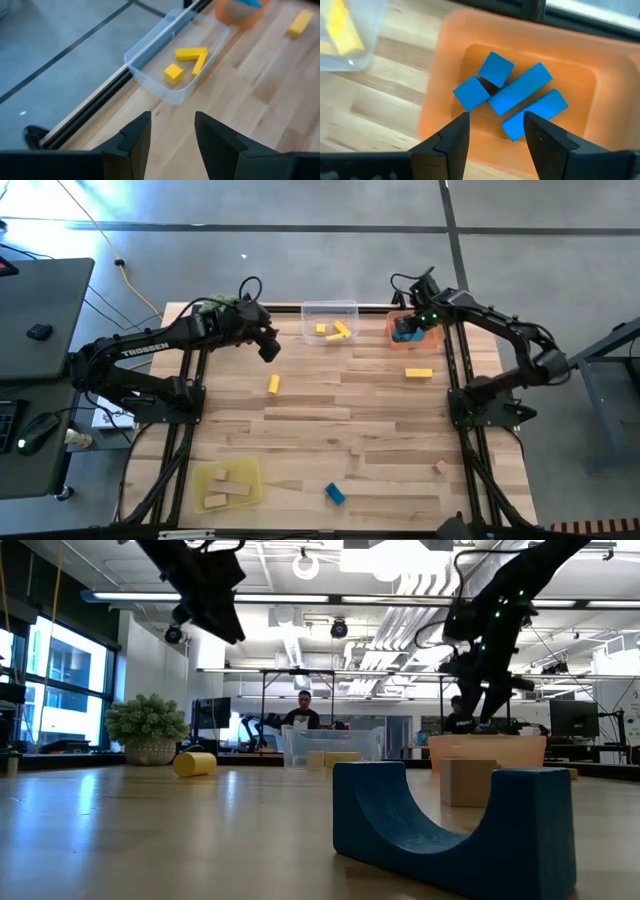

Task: Sort & place blocks by color
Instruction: Put the brown block into the yellow bin

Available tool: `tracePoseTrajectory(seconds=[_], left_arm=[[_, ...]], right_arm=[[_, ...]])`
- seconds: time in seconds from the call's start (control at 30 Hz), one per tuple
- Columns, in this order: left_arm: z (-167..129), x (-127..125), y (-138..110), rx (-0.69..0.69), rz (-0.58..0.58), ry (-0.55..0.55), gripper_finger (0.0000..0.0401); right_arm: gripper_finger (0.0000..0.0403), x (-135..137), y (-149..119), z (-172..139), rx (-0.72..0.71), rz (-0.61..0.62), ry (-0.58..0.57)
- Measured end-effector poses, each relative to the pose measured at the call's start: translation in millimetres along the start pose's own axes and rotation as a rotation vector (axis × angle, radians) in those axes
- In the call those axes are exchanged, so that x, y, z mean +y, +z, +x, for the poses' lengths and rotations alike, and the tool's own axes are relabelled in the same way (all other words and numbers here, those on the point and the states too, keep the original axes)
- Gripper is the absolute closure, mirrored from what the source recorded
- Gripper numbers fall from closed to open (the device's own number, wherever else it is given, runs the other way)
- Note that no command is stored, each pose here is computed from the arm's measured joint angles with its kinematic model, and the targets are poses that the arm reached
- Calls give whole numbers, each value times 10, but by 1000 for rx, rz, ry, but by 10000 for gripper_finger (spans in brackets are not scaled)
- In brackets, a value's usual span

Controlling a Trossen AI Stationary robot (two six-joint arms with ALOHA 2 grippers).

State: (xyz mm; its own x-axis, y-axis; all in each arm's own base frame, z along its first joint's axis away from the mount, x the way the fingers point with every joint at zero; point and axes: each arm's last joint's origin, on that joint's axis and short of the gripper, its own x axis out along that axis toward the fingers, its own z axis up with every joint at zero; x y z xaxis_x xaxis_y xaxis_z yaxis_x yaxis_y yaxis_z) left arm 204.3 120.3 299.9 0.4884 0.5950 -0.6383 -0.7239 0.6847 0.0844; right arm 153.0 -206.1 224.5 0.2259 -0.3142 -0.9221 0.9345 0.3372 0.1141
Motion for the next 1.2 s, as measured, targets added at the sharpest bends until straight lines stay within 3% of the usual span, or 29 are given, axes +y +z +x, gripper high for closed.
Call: tracePoseTrajectory(seconds=[0.23, 0.43, 0.6, 0.73, 1.2], left_arm=[[-10, -49, 56, -57, -10, -59, 259], [-57, -131, 113, -104, 0, -114, 259], [-146, -200, 191, -135, 44, -185, 259], [-193, -259, 212, -146, 64, -218, 259], [-233, -371, 117, -76, 108, -263, 259]], right_arm=[[229, 126, -90, -327, -105, -54, 77], [229, 297, -230, -566, -135, -82, 231], [229, 440, -380, -699, -80, -46, 359], [229, 548, -548, -728, 67, 1, 416], [229, 848, -1228, -848, 437, 25, 273]])
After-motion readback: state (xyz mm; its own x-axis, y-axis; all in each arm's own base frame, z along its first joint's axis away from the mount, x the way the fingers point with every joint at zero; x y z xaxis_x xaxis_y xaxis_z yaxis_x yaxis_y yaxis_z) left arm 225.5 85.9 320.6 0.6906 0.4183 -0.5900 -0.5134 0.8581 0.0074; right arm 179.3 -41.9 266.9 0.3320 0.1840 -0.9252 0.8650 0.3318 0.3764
